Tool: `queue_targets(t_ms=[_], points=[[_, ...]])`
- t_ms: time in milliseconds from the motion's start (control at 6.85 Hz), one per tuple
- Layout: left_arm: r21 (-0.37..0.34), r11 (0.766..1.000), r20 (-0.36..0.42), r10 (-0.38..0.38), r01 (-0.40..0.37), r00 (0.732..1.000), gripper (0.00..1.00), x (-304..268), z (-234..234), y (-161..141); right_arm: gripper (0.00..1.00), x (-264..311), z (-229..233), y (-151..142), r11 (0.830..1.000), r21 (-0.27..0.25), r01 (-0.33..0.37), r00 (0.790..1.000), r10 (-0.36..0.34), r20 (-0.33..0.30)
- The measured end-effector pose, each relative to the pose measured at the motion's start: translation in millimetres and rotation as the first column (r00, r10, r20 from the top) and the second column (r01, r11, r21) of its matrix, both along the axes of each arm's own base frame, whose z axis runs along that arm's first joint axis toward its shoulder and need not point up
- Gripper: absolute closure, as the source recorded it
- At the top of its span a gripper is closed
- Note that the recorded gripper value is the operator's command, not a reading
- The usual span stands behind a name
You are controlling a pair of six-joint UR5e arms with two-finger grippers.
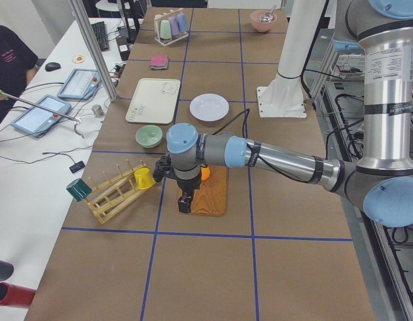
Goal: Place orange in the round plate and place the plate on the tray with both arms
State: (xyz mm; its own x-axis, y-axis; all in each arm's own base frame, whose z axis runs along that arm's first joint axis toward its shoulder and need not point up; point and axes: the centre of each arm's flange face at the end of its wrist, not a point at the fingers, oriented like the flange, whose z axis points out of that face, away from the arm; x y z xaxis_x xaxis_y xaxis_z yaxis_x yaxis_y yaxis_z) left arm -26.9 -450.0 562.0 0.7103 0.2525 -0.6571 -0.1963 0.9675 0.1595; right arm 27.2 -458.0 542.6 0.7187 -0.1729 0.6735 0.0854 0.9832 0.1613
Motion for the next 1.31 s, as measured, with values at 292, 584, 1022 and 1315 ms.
queue_targets(t_ms=[292, 584, 1022, 1315], points=[[0.004, 1.000, -0.001, 0.000, 0.000, 1.000, 0.00, 0, -2, 0, 0.00, -2, -3, -1, 1.000, 0.007, 0.004, 1.000, -0.004, 0.005], [-0.007, 0.999, -0.004, -0.040, 0.040, 0.999, 0.00, 2, -13, -2, 0.00, -20, -25, -8, 1.000, -0.010, -0.008, 0.998, 0.009, 0.066], [-0.018, 0.994, -0.016, -0.108, 0.108, 0.994, 0.01, 17, -43, -11, 0.00, -99, -96, -22, 0.997, -0.079, 0.022, 0.939, 0.007, 0.345], [-0.054, 0.990, -0.030, -0.130, 0.128, 0.991, 0.01, 58, -60, -20, 0.00, -162, -127, -22, 0.996, -0.067, 0.058, 0.917, -0.027, 0.399]])
